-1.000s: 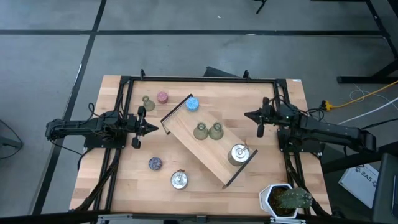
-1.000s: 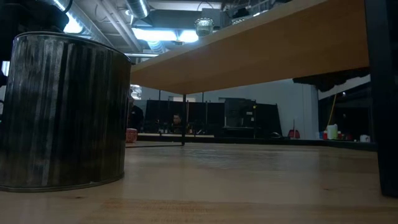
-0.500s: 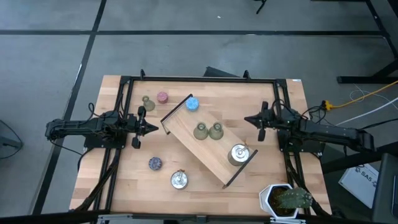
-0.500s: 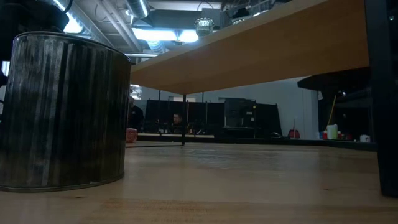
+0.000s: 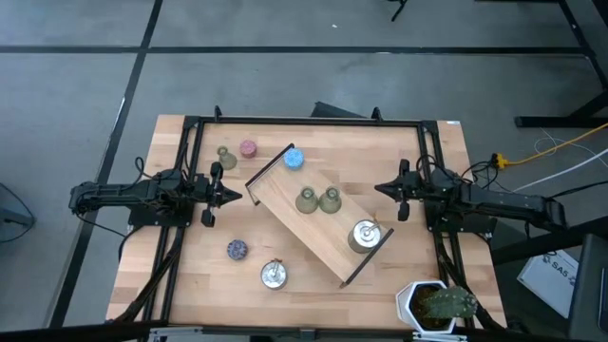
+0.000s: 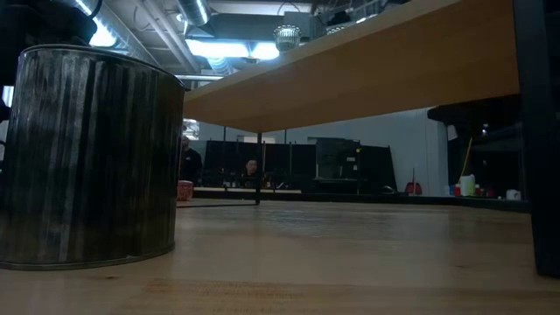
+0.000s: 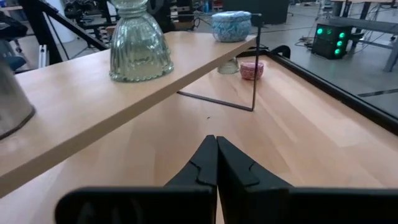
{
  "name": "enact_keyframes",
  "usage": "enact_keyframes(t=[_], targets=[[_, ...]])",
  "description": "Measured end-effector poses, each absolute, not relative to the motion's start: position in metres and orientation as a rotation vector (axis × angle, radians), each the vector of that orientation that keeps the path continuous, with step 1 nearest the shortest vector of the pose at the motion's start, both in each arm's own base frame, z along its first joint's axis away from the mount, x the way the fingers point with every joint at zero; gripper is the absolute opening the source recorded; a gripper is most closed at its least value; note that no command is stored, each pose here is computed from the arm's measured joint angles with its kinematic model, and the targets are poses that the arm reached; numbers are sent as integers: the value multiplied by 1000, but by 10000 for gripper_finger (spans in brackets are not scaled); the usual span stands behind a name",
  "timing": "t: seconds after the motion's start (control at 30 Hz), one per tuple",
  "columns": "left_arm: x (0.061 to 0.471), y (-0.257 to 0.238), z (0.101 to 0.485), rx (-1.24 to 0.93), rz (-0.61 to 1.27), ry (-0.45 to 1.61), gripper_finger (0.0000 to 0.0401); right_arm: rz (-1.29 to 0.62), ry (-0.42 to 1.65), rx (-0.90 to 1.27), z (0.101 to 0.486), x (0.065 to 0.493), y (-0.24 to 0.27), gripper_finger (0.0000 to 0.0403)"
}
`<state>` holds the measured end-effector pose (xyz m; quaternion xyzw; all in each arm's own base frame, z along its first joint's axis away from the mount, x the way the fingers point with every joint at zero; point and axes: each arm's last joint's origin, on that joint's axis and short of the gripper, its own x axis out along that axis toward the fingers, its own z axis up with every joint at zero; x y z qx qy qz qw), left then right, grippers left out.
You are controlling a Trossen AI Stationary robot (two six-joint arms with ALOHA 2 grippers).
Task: Pick & Place candle stick holders
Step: Put the silver scented candle can on the shelf
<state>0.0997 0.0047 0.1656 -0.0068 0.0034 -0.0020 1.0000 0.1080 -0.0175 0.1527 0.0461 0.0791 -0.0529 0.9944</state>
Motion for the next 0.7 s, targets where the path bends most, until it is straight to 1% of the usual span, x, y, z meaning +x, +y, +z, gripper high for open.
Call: enact_keyframes(t=[0.7], targets=[[100, 5, 166, -14, -4, 7, 4, -24, 49, 76, 162, 102, -8, 1]])
